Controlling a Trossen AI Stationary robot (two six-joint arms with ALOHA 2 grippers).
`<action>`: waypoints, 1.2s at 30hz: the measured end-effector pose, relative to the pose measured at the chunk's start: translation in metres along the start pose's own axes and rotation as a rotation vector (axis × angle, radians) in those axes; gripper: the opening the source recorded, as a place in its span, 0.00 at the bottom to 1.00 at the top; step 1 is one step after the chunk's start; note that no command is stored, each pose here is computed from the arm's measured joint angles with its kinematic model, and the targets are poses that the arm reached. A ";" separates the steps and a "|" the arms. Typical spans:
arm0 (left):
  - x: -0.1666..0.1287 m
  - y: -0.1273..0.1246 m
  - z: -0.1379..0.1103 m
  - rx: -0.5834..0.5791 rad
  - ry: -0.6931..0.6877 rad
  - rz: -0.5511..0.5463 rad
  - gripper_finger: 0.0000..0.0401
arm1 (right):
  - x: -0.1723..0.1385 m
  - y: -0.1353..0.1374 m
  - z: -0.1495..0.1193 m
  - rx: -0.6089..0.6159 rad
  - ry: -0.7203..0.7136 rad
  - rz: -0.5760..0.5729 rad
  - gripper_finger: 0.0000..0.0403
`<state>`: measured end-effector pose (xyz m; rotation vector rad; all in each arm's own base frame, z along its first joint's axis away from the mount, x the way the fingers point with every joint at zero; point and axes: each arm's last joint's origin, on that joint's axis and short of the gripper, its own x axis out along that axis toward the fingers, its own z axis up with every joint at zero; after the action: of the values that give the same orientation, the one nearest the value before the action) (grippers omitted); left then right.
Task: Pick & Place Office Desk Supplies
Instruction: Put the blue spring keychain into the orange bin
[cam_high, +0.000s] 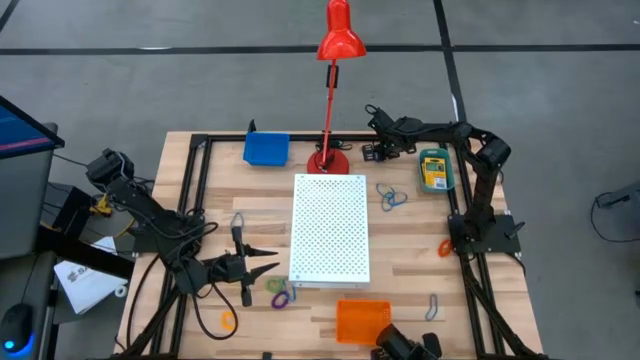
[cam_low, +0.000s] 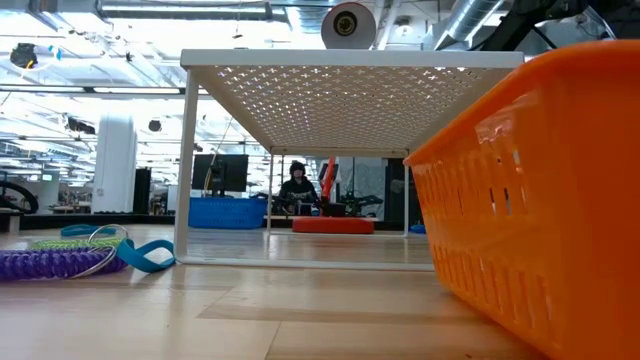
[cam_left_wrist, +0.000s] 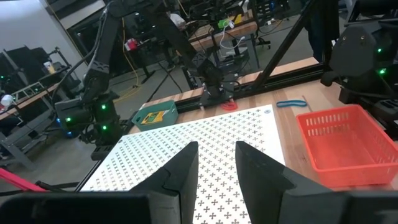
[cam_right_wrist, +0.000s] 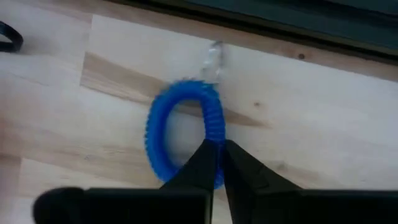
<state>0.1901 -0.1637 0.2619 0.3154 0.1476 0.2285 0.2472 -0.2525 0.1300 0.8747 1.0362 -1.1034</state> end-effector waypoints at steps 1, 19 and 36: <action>0.000 0.000 0.000 0.000 0.000 0.000 0.25 | 0.000 0.000 0.000 -0.005 -0.001 -0.002 0.04; 0.000 0.000 0.001 -0.006 -0.003 0.000 0.25 | -0.078 0.018 -0.015 -0.087 -0.194 -0.032 0.00; 0.000 0.000 0.002 -0.024 -0.014 0.000 0.25 | -0.204 0.043 -0.114 -0.291 -0.433 0.035 0.00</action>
<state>0.1904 -0.1642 0.2642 0.2928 0.1305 0.2274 0.2408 -0.0804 0.2939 0.3944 0.7884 -1.0227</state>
